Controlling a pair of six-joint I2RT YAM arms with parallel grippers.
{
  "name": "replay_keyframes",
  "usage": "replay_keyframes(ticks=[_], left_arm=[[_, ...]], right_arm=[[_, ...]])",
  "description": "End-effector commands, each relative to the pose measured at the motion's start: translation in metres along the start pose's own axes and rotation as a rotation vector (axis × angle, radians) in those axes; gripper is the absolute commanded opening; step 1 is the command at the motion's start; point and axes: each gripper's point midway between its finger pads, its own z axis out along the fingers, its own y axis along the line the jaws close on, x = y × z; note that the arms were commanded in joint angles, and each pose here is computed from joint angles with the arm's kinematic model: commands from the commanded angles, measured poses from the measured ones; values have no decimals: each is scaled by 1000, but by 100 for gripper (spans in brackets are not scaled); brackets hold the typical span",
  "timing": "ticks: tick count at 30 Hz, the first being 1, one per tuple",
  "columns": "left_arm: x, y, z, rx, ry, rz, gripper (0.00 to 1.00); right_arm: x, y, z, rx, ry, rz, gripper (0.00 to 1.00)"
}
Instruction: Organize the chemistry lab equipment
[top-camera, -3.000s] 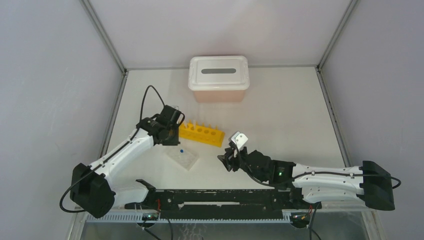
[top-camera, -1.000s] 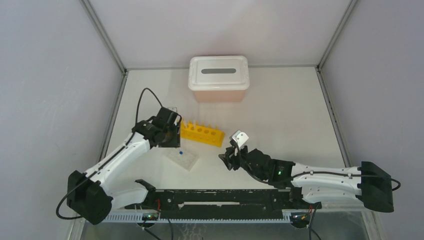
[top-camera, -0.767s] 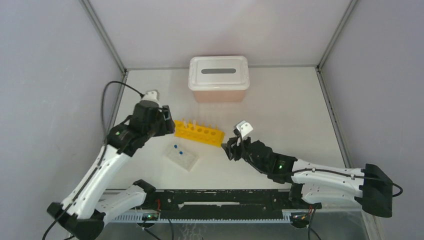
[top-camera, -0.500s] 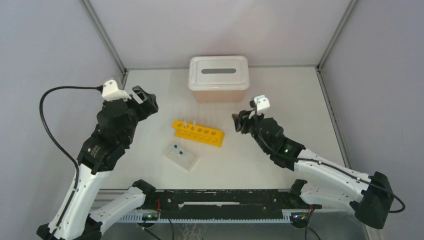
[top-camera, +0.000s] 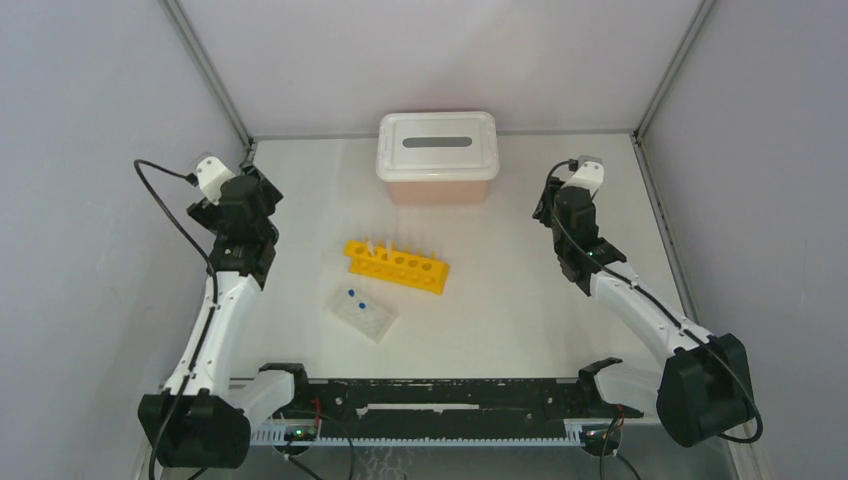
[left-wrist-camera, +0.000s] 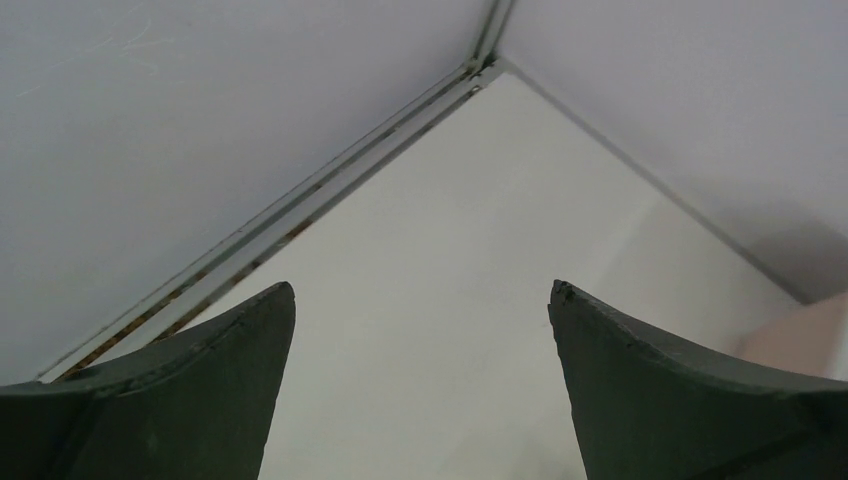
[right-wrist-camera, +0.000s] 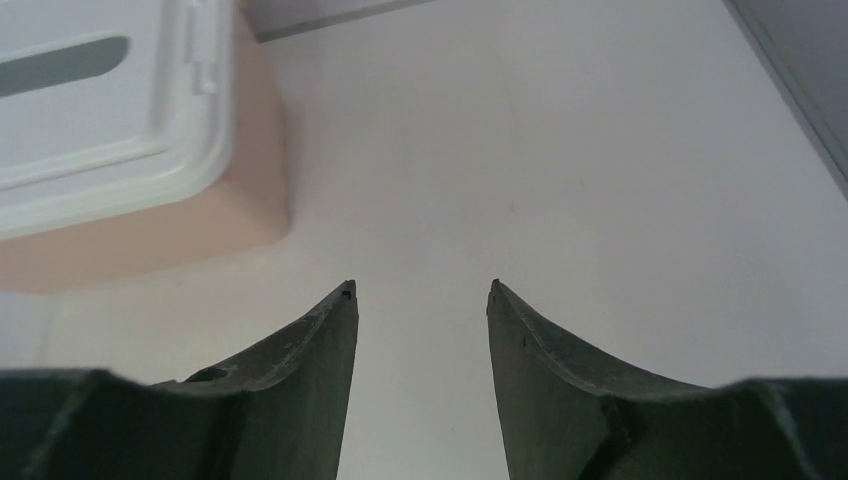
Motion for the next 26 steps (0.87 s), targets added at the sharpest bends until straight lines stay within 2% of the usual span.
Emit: replay_keyframes(ticks=[1, 8, 16, 24, 26], left_arm=[[-17, 8, 26, 15, -125, -17, 100], [2, 13, 42, 71, -174, 129, 100], [24, 30, 51, 18, -165, 124, 100], [33, 32, 55, 20, -160, 124, 100], [33, 33, 54, 20, -160, 124, 100]], right_arm=[[-9, -24, 3, 39, -11, 114, 58], [2, -38, 1, 55, -22, 180, 62], [6, -46, -4, 88, -23, 214, 65], [2, -47, -9, 69, -58, 216, 62], [3, -51, -10, 94, -63, 224, 66]])
